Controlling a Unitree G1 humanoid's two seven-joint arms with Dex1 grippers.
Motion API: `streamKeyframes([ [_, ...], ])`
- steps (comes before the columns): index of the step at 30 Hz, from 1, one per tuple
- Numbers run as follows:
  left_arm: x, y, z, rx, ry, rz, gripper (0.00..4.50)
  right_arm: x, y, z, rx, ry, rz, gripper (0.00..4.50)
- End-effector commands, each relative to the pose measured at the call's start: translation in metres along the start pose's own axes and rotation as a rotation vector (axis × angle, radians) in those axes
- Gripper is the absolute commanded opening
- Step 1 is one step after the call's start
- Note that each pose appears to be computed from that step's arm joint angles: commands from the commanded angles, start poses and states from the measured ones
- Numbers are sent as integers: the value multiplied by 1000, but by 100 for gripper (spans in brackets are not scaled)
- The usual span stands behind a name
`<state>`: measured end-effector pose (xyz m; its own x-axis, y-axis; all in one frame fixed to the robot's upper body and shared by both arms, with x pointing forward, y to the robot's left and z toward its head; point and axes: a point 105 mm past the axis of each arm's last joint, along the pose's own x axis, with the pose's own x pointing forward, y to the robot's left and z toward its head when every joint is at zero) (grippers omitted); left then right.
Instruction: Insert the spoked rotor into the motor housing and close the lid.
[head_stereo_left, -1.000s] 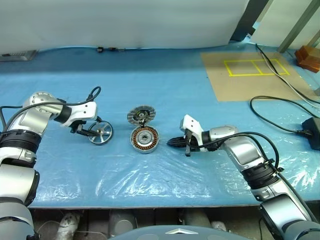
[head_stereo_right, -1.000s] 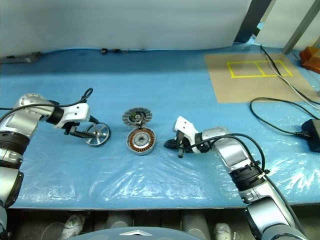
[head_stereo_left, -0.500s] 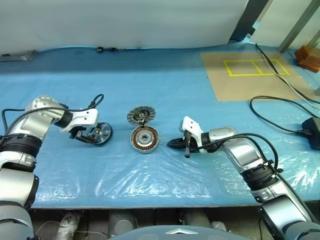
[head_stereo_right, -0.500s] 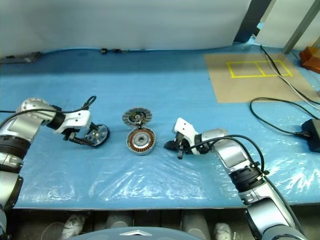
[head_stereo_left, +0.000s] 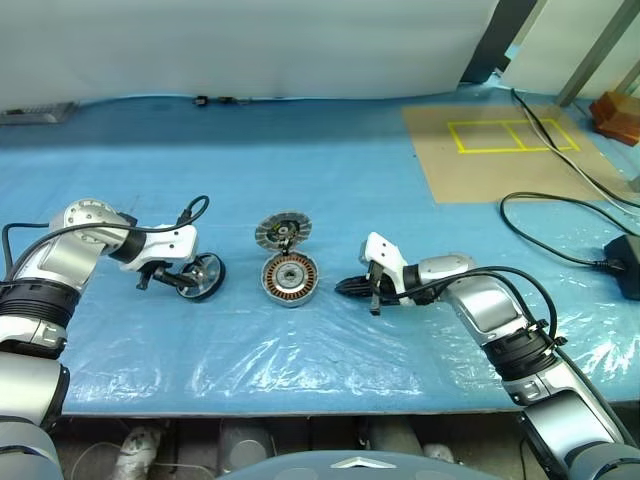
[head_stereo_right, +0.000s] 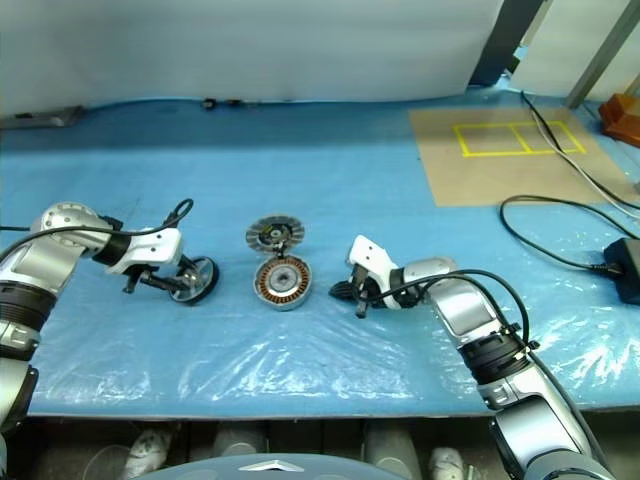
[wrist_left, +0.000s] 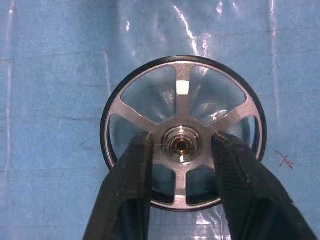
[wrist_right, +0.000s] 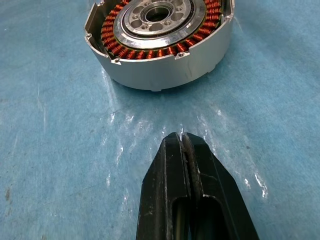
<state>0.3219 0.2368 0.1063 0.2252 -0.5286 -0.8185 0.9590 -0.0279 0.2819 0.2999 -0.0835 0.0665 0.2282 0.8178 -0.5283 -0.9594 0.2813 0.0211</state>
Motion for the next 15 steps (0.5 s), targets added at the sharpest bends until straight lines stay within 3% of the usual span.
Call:
streamKeyframes([
  [1, 10, -12, -5, -57, -14, -22, 171, -2, -3, 9, -30, -18, -9, 0],
  [9, 17, -30, -12, -122, -32, -4, 171, -1, -5, 8, -29, -17, -9, 0],
  [15, 3, -34, 22, -270, -260, 106, 171, -3, -6, 9, -19, -28, -12, 0],
])
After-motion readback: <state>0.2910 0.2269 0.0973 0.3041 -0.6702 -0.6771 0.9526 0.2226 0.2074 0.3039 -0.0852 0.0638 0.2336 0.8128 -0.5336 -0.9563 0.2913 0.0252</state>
